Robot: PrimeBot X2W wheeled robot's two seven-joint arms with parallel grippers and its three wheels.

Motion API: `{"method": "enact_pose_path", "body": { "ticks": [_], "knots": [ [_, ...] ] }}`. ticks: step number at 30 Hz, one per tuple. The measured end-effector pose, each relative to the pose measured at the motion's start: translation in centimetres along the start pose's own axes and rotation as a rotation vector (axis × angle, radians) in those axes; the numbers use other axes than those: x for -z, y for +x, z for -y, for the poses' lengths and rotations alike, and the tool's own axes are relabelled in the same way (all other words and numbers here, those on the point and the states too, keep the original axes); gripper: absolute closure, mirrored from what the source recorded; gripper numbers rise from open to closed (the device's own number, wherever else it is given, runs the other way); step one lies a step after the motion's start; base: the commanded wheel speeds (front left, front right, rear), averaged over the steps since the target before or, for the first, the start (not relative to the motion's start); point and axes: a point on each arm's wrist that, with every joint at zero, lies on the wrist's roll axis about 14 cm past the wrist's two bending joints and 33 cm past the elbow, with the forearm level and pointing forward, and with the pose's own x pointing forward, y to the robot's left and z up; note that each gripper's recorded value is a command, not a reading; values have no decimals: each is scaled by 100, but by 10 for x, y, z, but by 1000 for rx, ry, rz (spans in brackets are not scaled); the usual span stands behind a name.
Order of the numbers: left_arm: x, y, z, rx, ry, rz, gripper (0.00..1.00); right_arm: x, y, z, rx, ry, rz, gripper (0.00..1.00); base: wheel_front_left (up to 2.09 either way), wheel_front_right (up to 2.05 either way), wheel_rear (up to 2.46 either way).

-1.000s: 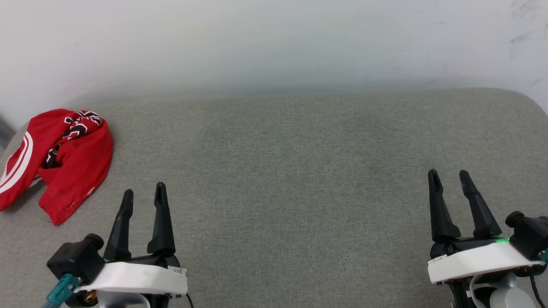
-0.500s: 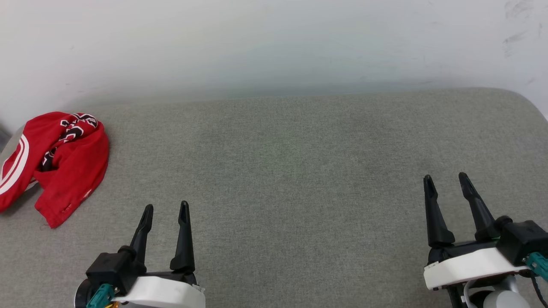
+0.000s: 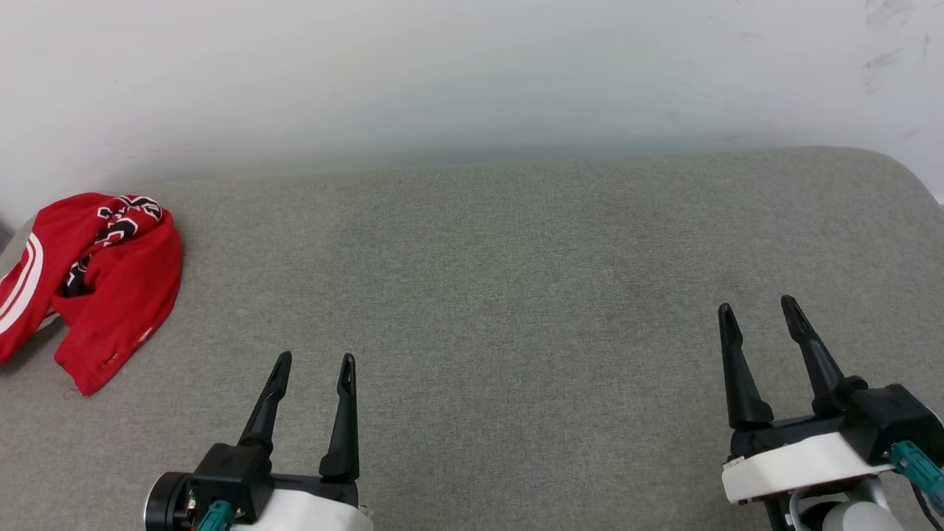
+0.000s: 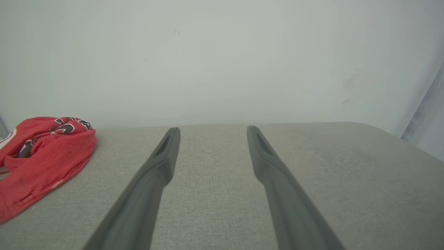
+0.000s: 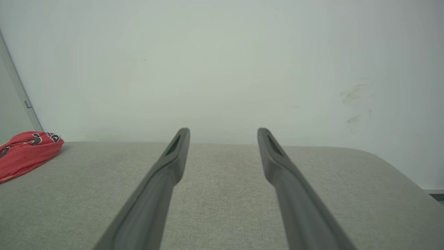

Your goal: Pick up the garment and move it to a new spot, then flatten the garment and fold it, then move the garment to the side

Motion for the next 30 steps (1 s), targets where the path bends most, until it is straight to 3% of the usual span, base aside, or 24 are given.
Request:
{"method": "enact_pose_path", "body": {
  "ticks": [14,30],
  "knots": [
    [-5,-7,-16,-35,-29,36,0,6,-8,3,21,65,-1,0,0,0,0],
    [19,-8,-9,22,-23,-27,0,10,-14,13,45,5,-13,0,0,0,0]
  ]
}}
